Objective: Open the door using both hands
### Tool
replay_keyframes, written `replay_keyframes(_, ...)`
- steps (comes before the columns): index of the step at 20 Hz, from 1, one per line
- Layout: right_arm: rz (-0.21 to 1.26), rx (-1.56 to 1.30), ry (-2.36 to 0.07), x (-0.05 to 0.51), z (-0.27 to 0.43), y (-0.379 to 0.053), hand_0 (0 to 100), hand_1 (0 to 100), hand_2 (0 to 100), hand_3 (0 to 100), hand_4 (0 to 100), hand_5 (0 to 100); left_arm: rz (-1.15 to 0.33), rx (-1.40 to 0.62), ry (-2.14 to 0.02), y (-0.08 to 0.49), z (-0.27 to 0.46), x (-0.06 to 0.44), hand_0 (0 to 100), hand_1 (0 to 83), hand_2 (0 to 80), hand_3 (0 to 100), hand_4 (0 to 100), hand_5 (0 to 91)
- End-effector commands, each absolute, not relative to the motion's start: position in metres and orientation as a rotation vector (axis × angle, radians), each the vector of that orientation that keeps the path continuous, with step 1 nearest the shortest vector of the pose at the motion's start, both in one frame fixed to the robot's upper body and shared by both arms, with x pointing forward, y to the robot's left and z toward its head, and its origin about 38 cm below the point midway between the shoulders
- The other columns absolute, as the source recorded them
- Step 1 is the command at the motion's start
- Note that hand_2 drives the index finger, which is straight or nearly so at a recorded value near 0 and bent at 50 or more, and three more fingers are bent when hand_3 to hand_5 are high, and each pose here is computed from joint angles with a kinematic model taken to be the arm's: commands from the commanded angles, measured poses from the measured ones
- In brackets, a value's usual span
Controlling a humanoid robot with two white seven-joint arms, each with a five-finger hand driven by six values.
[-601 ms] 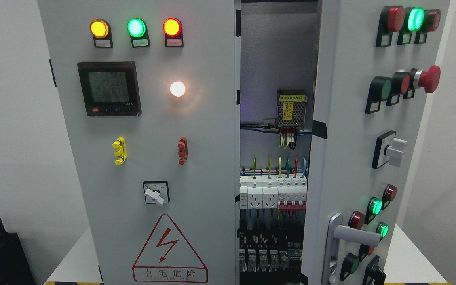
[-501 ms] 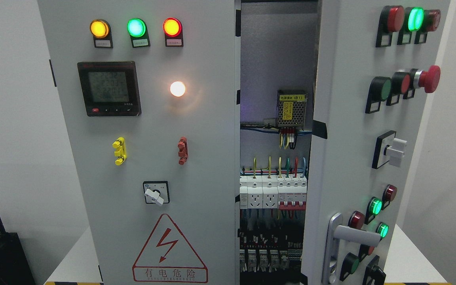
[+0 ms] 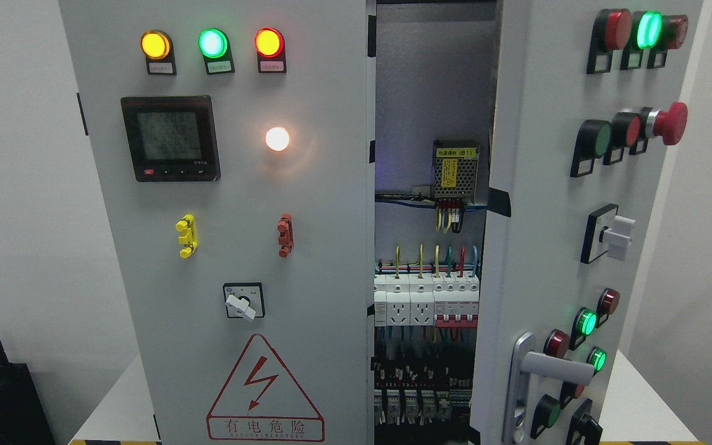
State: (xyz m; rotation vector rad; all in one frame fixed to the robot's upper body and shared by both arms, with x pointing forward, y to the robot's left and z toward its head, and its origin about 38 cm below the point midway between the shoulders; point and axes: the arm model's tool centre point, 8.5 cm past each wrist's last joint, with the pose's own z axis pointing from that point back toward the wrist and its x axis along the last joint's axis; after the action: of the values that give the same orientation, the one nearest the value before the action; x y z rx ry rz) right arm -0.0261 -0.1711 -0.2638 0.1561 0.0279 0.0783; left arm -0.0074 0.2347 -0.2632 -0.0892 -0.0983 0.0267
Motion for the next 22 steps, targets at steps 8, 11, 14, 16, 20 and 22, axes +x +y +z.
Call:
replay_keyframes(8, 0.079, 0.155, 0.028, -0.026, -0.264, -0.171, 0, 0, 0, 0, 0, 0, -0.053, -0.124, -0.505, 0.249, -0.221, 0.055, 0, 0.0, 0.0, 0, 4, 0.0)
replay_keyframes(11, 0.077, 0.157, 0.028, -0.026, -0.264, -0.171, 0, 0, 0, 0, 0, 0, -0.073, -0.129, -0.645, 0.26, -0.19, 0.079, 0, 0.0, 0.0, 0, 4, 0.0)
replay_keyframes(14, 0.077, 0.157, 0.027, -0.026, -0.264, -0.171, 0, 0, 0, 0, 0, 0, -0.061, -0.169, -0.78, 0.255, -0.157, 0.1, 0, 0.0, 0.0, 0, 4, 0.0)
replay_keyframes(16, 0.079, 0.155, 0.028, -0.026, -0.264, -0.171, 0, 0, 0, 0, 0, 0, -0.066, -0.184, -0.859, 0.263, -0.135, 0.116, 0, 0.0, 0.0, 0, 4, 0.0)
replay_keyframes(20, 0.079, 0.157, 0.028, -0.026, -0.264, -0.171, 0, 0, 0, 0, 0, 0, -0.097, -0.244, -0.937, 0.308, -0.095, 0.142, 0, 0.0, 0.0, 0, 4, 0.0)
replay_keyframes(22, 0.079, 0.155, 0.028, -0.026, -0.264, -0.171, 0, 0, 0, 0, 0, 0, -0.102, -0.258, -0.979, 0.332, -0.071, 0.158, 0, 0.0, 0.0, 0, 4, 0.0)
